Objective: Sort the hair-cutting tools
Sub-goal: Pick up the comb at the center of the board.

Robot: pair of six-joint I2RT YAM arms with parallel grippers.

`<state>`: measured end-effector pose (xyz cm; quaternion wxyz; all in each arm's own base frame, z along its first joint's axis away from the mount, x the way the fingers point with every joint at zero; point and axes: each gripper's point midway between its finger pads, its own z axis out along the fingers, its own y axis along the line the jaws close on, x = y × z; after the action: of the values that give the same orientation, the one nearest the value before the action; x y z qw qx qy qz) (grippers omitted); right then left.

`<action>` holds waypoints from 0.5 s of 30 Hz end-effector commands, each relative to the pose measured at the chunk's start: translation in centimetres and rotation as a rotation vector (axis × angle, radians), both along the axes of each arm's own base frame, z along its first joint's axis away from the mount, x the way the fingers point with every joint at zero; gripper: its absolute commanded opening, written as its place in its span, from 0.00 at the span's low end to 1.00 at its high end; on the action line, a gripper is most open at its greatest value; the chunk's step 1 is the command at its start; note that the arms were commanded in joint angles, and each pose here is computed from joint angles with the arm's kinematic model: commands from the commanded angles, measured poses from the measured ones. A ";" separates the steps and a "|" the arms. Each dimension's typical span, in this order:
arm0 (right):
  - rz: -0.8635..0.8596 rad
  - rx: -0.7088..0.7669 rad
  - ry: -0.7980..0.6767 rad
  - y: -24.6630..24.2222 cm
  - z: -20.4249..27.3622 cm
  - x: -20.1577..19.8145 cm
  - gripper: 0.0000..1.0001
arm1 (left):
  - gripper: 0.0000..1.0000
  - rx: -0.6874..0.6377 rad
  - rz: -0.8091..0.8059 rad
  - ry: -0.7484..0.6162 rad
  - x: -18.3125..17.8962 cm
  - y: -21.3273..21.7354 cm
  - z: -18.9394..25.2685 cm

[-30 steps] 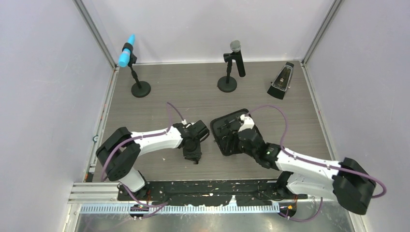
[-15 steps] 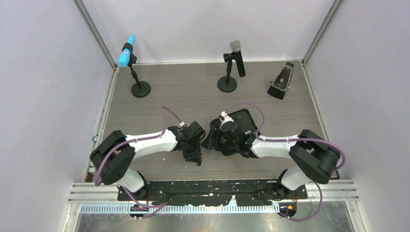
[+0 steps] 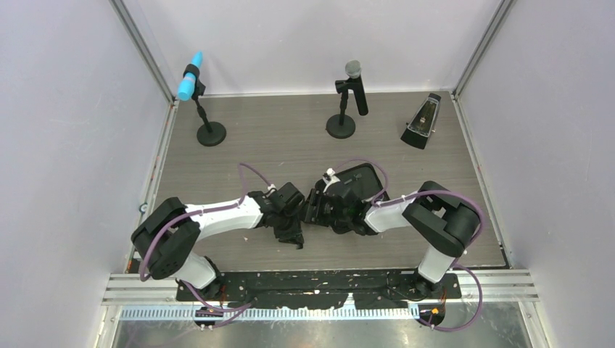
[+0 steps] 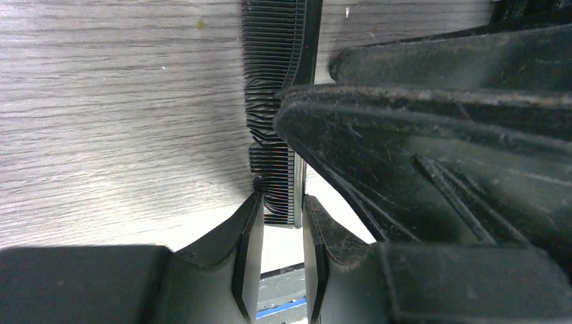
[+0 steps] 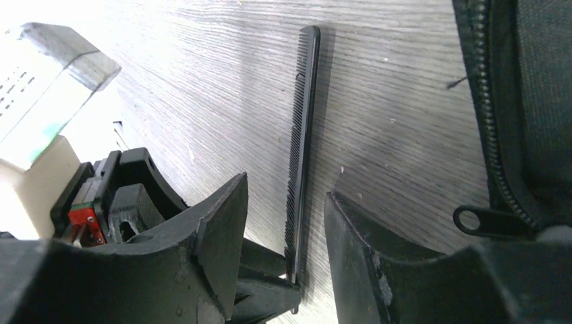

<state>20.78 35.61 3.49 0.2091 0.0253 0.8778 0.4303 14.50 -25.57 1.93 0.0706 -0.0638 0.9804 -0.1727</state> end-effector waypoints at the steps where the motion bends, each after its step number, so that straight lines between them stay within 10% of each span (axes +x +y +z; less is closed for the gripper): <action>1: 0.032 0.032 0.038 1.3 -0.7 -0.5 0.52 | 0.14 0.045 0.000 0.020 -0.7 1.2 -1.6; 15: 0.127 0.006 0.090 1.5 -3.6 -1.5 0.48 | 0.14 -0.024 -0.024 -0.037 -0.5 0.7 -1.1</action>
<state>21.81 37.75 3.18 0.1915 0.0238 0.8581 0.4759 14.30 -25.40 1.97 0.0784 -0.0676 0.9761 -0.1909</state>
